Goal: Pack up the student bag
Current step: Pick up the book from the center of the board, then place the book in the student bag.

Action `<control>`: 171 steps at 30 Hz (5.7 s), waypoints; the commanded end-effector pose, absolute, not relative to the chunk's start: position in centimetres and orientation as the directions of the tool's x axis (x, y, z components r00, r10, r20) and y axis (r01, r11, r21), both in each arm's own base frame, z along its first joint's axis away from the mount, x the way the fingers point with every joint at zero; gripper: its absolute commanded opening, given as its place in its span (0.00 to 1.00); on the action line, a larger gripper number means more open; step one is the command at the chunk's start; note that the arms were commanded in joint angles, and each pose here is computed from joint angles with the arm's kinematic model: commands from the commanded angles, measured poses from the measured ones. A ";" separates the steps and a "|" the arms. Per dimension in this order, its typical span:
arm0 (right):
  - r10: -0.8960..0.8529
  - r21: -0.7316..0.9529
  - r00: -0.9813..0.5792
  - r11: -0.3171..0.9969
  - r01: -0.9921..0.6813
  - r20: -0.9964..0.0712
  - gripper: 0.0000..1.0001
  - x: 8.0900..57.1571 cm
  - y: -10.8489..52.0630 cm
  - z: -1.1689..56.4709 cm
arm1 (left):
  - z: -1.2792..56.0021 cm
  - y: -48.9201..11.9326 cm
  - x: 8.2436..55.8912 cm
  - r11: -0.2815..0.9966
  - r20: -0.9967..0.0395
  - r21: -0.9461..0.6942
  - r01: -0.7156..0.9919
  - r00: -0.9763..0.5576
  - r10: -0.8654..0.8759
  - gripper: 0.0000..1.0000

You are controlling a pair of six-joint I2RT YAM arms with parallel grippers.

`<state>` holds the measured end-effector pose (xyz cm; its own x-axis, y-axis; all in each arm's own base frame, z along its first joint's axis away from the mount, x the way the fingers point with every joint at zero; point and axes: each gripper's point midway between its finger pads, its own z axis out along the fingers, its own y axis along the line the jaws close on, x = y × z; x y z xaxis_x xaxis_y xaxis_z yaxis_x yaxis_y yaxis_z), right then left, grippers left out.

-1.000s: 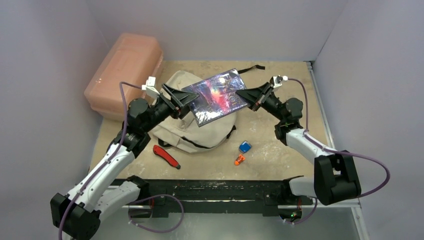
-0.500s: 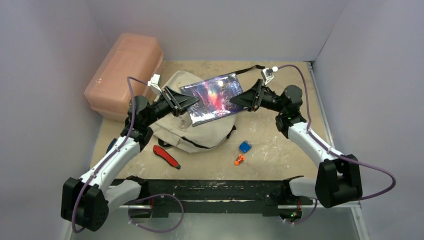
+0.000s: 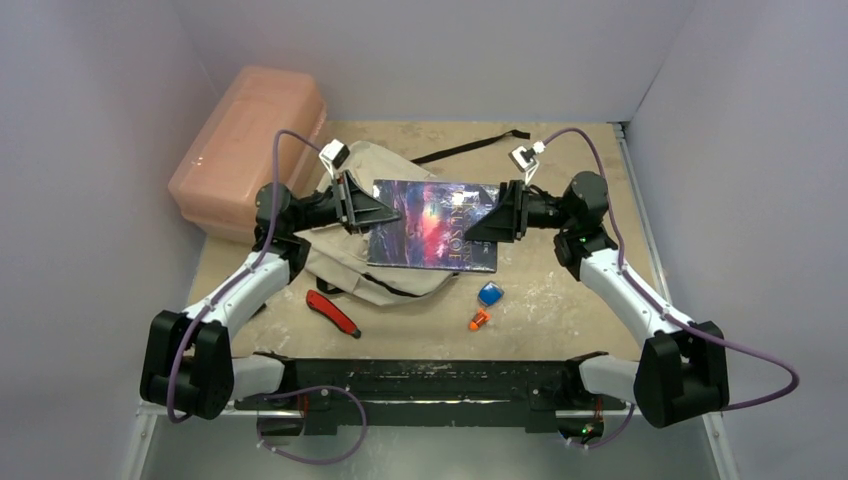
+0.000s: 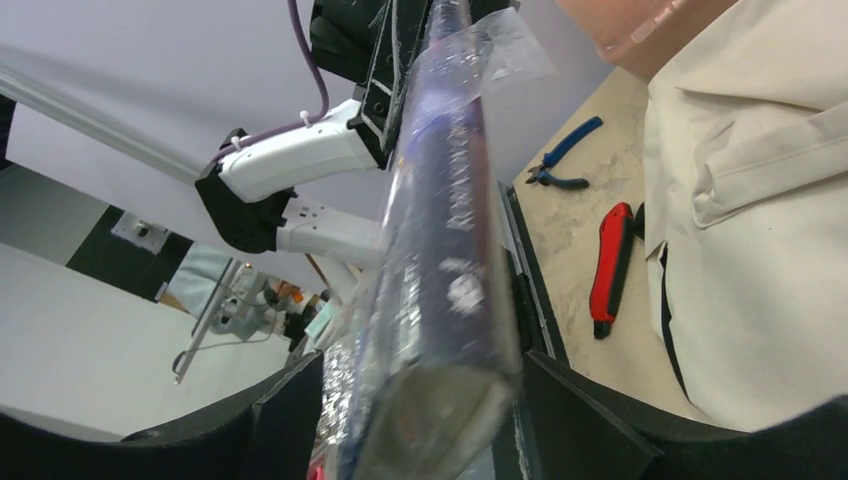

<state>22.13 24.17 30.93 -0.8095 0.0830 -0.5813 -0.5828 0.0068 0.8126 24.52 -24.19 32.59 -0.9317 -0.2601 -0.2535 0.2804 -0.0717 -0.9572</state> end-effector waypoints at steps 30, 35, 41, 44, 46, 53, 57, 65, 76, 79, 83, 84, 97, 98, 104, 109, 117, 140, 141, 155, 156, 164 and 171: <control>0.169 0.849 -0.836 0.188 -0.494 -0.523 0.00 24.8 24.7 29.4 | 26.1 -17.0 28.1 0.710 -0.489 -0.698 0.099 -0.790 -0.370 0.68; 0.370 0.827 -0.766 0.435 -0.356 -0.525 0.00 29.7 19.2 28.1 | 24.7 -13.8 28.0 0.798 -0.551 -0.603 -0.020 -0.713 -0.434 0.83; 0.547 0.684 -0.546 0.726 -0.069 -0.635 0.00 33.1 11.2 29.0 | 23.9 -17.7 26.7 0.882 -0.677 -0.449 0.144 -0.699 -0.231 0.83; 0.598 0.584 -0.406 0.793 0.172 -0.691 0.00 32.9 6.0 29.0 | 22.5 -21.9 26.2 0.884 -0.701 -0.385 0.263 -0.707 -0.095 0.82; 0.598 0.526 -0.310 0.800 0.289 -0.739 0.00 31.8 2.9 29.8 | 20.9 -24.8 25.5 0.890 -0.713 -0.298 0.345 -0.700 0.033 0.83; 0.551 0.509 -0.070 0.807 0.301 -0.832 0.00 27.1 -0.6 34.4 | 15.5 -31.4 25.4 0.863 -0.669 0.078 0.499 -0.616 0.417 0.84; 0.544 0.508 -0.087 0.820 0.263 -0.834 0.00 26.5 0.0 34.1 | 13.6 -33.3 26.6 0.817 -0.627 0.261 0.515 -0.553 0.549 0.79; 0.573 0.536 -0.201 0.817 0.212 -0.794 0.00 27.3 2.2 31.3 | 10.5 -33.6 27.7 0.756 -0.527 0.421 0.501 -0.544 0.653 0.67; 0.459 0.452 -0.349 0.886 0.107 -0.817 0.00 28.1 4.2 28.0 | 15.0 -30.8 28.9 0.776 -0.575 0.482 0.406 -0.522 0.630 0.00; 0.419 0.475 -0.458 0.880 -0.006 -0.784 0.00 28.0 6.8 26.5 | 18.5 -30.0 28.8 0.863 -0.675 0.312 0.397 -0.547 0.495 0.00; 0.394 0.580 -0.606 0.803 -0.139 -0.691 0.00 27.6 10.8 24.8 | 22.3 -28.5 29.5 0.922 -0.762 0.074 0.381 -0.574 0.298 0.00; 0.388 0.630 -0.652 0.755 -0.180 -0.652 0.00 27.3 12.2 24.5 | 23.2 -28.1 30.0 0.927 -0.783 0.027 0.374 -0.568 0.252 0.00; 0.375 0.945 -0.876 0.233 -0.228 -0.304 0.00 23.8 21.5 24.2 | 29.3 -25.6 29.5 0.908 -0.876 -0.096 0.407 -0.468 0.117 0.00; 0.372 0.948 -0.879 0.219 -0.231 -0.299 0.00 23.7 22.1 24.5 | 29.4 -25.7 29.4 0.904 -0.876 -0.098 0.415 -0.468 0.120 0.00; 0.452 0.966 -0.854 0.126 -0.225 -0.258 0.00 25.4 23.9 26.0 | 29.7 -26.4 28.7 0.879 -0.871 -0.125 0.460 -0.475 0.125 0.00; 0.543 0.968 -0.801 0.121 -0.222 -0.251 0.00 29.5 25.9 24.4 | 30.1 -27.0 27.7 0.850 -0.865 -0.159 0.503 -0.486 0.126 0.00; 0.626 0.898 -0.666 0.137 -0.419 -0.406 0.00 34.3 33.2 23.9 | 30.8 -28.1 26.2 0.786 -0.855 -0.191 0.588 -0.493 0.161 0.00; 0.381 0.807 -0.778 0.532 -0.257 -0.499 0.85 30.5 33.3 13.0 | 29.7 -26.0 26.3 0.811 -0.854 -0.081 0.580 -0.460 0.244 0.00; 0.385 0.810 -0.778 0.527 -0.256 -0.497 0.78 30.4 33.2 12.9 | 29.8 -26.0 26.3 0.810 -0.854 -0.081 0.581 -0.459 0.244 0.00; 0.544 0.914 -0.735 0.270 -0.304 -0.405 0.09 35.7 38.2 17.2 | 28.9 -26.5 26.2 0.809 -0.836 -0.112 0.576 -0.496 0.237 0.00; 0.545 0.915 -0.735 0.268 -0.303 -0.403 0.10 35.6 38.1 17.2 | 28.8 -26.6 26.2 0.812 -0.834 -0.112 0.573 -0.499 0.237 0.00; 0.444 0.863 -0.759 0.404 -0.305 -0.476 0.48 32.8 33.2 14.4 | 27.9 -26.3 26.6 0.825 -0.825 -0.093 0.557 -0.507 0.249 0.00; 0.350 0.859 -0.810 0.390 -0.332 -0.471 0.66 30.4 32.4 13.6 | 28.5 -26.2 26.5 0.823 -0.827 -0.093 0.560 -0.504 0.250 0.00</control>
